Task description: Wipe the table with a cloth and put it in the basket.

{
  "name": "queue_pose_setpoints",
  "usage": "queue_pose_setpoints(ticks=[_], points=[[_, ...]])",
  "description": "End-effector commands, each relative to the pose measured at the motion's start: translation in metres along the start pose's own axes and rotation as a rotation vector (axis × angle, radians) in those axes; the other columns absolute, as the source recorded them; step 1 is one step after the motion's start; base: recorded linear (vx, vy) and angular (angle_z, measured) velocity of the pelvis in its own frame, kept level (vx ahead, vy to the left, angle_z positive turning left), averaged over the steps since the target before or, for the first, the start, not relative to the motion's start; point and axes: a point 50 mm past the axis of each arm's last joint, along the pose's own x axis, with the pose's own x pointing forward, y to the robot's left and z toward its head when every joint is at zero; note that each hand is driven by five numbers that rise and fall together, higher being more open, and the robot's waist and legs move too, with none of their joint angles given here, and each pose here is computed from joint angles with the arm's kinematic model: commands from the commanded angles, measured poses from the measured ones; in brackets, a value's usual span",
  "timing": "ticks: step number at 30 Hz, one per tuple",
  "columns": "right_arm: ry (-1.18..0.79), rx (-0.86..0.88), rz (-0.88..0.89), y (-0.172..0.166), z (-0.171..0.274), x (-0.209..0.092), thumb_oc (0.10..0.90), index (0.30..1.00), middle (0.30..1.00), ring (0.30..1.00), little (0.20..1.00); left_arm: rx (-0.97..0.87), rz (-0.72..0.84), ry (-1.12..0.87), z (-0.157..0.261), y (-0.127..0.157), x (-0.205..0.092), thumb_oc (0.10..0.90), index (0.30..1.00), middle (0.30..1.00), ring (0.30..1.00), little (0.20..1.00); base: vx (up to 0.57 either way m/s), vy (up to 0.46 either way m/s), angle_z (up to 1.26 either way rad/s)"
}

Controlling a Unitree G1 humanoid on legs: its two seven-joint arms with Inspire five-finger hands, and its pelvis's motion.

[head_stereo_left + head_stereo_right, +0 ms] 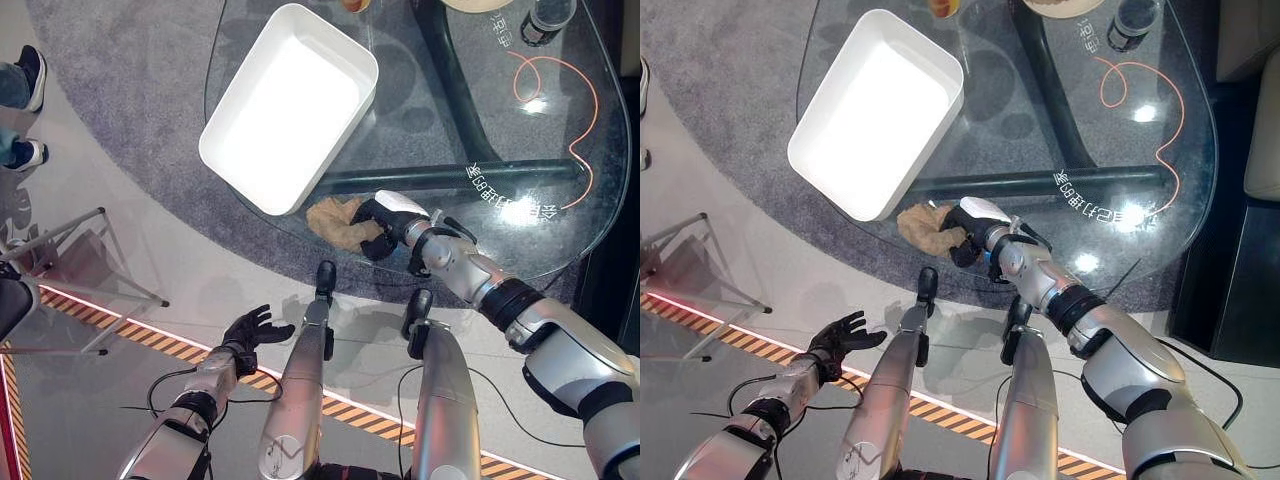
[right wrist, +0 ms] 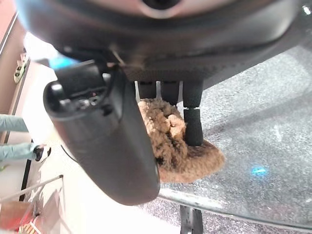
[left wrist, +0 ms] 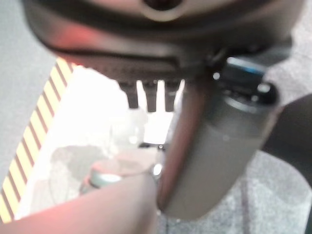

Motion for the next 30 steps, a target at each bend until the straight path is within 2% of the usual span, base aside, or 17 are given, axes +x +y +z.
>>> queue_pose_setpoints(ticks=[1, 8, 12, 14, 17, 18, 24, 30], points=[[-0.248, -0.015, 0.020, 0.001, 0.050, 0.000, 0.100, 0.300, 0.300, 0.300, 0.200, 0.033, 0.042, 0.021, -0.004, 0.014, -0.003, 0.800, 0.900, 0.900, 0.900, 0.900, 0.01, -0.002, 0.04], [-0.177, 0.004, -0.068, -0.005, 0.037, 0.001, 0.100, 0.300, 0.300, 0.300, 0.200, 0.035, 0.043, 0.023, -0.001, 0.015, -0.002, 0.800, 0.900, 0.900, 0.900, 0.900, 0.01, -0.002, 0.03], [-0.083, 0.059, -0.258, -0.023, 0.017, 0.001, 0.100, 0.300, 0.300, 0.300, 0.200, 0.031, 0.042, 0.025, -0.001, 0.014, -0.001, 0.800, 0.900, 0.900, 0.900, 0.900, 0.00, 0.000, 0.00], [-0.005, 0.075, -0.439, -0.043, 0.002, -0.003, 0.100, 0.300, 0.300, 0.300, 0.200, 0.029, 0.044, 0.028, -0.003, 0.014, -0.001, 0.800, 0.900, 0.900, 0.900, 0.900, 0.00, 0.000, 0.00], [0.030, 0.060, -0.535, -0.054, -0.007, -0.007, 0.100, 0.300, 0.300, 0.300, 0.200, 0.025, 0.045, 0.028, -0.004, 0.014, -0.002, 0.800, 0.900, 0.900, 0.900, 0.900, 0.00, 0.000, 0.00], [0.091, 0.063, -0.661, -0.071, -0.020, -0.014, 0.100, 0.300, 0.300, 0.300, 0.200, 0.021, 0.047, 0.029, -0.007, 0.015, -0.002, 0.800, 0.900, 0.900, 0.900, 0.900, 0.00, 0.000, 0.00], [0.235, 0.069, -0.931, -0.113, -0.052, -0.039, 0.100, 0.300, 0.300, 0.300, 0.200, 0.014, 0.060, 0.036, -0.012, 0.019, -0.004, 0.800, 0.900, 0.900, 0.900, 0.900, 0.00, 0.000, 0.00], [0.359, 0.133, -1.073, -0.132, -0.084, -0.063, 0.100, 0.300, 0.300, 0.300, 0.200, 0.015, 0.062, 0.035, -0.013, 0.024, -0.007, 0.800, 0.900, 0.900, 0.900, 0.900, 0.01, -0.005, 0.00]])
